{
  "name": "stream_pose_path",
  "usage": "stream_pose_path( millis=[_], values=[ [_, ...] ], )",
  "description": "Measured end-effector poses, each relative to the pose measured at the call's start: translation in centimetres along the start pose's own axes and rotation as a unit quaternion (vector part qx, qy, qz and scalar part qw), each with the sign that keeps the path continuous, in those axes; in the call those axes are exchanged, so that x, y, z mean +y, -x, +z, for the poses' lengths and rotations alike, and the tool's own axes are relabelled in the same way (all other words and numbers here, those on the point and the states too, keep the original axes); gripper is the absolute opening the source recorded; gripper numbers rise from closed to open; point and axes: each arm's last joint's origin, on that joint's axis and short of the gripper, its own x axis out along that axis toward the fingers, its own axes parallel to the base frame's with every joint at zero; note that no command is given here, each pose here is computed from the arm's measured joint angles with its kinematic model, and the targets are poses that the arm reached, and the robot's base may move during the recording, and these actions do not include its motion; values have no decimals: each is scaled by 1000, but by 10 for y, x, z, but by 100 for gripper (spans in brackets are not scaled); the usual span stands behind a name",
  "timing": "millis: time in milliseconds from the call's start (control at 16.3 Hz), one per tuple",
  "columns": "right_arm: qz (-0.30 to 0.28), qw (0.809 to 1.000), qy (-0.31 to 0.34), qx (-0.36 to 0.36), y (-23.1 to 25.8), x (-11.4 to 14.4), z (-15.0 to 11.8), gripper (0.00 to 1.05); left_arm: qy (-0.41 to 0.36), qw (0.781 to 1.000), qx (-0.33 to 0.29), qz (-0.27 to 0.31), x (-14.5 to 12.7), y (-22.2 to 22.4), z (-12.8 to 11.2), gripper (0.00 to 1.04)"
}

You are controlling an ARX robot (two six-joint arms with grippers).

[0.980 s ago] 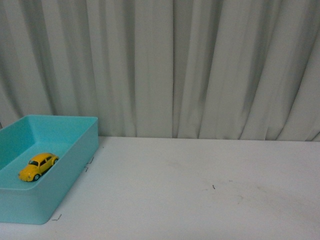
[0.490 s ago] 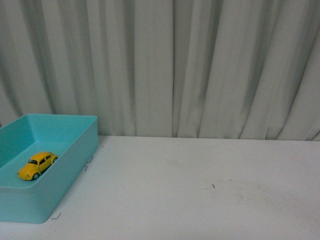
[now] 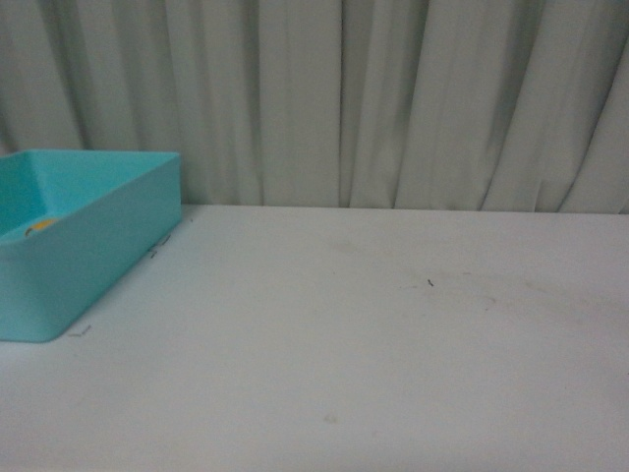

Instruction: Wind up and store yellow beetle toy

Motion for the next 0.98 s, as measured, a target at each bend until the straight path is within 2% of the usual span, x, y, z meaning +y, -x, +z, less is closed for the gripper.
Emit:
stream_pose_path(
  millis=[980],
  values=[
    [-1,1000,-1,1,0,0,0,98,0,1000,0,0,0,0,0,98]
  ],
)
